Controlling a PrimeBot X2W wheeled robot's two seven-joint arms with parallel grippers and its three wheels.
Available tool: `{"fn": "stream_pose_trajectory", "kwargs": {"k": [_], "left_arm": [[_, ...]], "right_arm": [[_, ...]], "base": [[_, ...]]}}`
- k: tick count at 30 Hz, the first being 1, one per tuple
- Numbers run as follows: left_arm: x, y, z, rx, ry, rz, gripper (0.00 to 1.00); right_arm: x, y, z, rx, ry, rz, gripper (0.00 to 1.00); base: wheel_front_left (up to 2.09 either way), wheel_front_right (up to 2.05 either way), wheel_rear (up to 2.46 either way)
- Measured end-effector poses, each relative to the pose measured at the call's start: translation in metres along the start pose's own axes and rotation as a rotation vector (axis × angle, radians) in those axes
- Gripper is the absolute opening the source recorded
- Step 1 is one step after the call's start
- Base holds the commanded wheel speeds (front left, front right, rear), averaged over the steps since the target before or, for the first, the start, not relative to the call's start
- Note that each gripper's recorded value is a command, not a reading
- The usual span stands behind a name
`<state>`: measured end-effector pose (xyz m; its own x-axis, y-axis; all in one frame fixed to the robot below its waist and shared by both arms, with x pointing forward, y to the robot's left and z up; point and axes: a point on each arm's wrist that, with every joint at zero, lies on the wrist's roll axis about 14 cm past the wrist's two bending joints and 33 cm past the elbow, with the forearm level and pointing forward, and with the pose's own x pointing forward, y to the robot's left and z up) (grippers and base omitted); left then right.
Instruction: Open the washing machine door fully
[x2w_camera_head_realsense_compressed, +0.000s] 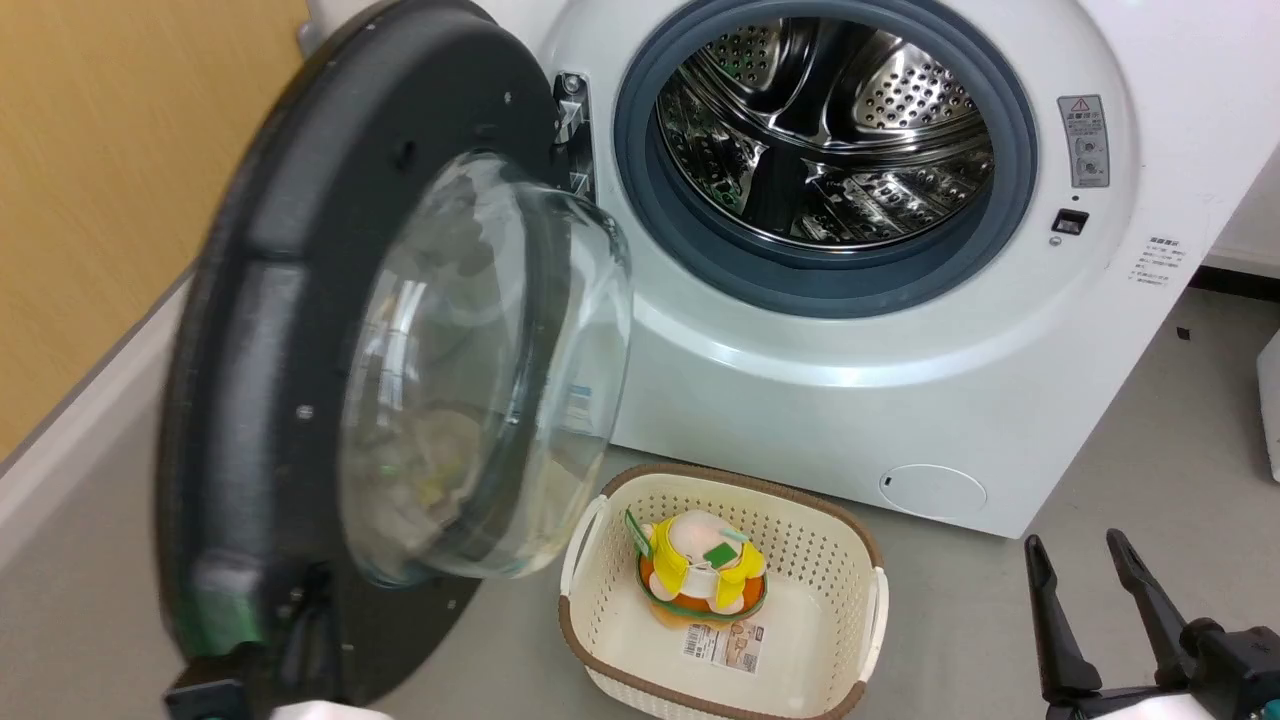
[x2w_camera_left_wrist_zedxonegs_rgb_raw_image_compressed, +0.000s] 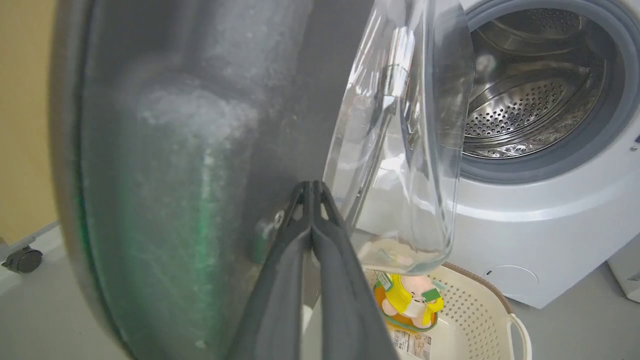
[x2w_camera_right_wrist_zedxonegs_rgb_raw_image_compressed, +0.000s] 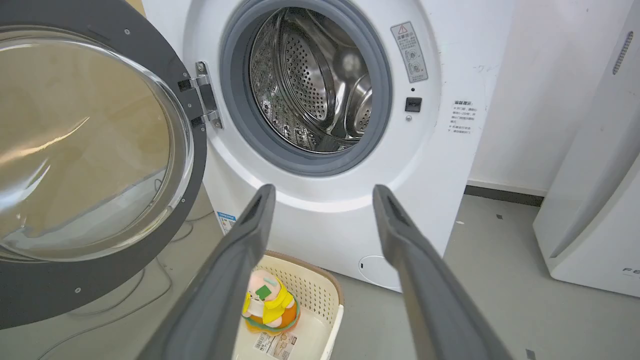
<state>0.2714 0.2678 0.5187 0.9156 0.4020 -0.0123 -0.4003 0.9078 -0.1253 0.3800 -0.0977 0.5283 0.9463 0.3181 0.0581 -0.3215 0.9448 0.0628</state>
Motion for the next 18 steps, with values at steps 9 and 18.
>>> {"fn": "stream_pose_trajectory", "kwargs": {"k": [9, 18], "left_arm": [[0.012, 0.065, -0.004, 0.032, -0.023, 0.178, 0.00], [0.029, 0.120, -0.006, 0.040, -0.026, 0.305, 0.00]], "right_arm": [[-0.002, -0.004, -0.001, 0.004, 0.004, -0.015, 1.00], [0.000, -0.005, -0.008, 0.008, 0.024, -0.015, 1.00]], "base": [[0.00, 0.00, 0.00], [0.00, 0.00, 0.00]]}}
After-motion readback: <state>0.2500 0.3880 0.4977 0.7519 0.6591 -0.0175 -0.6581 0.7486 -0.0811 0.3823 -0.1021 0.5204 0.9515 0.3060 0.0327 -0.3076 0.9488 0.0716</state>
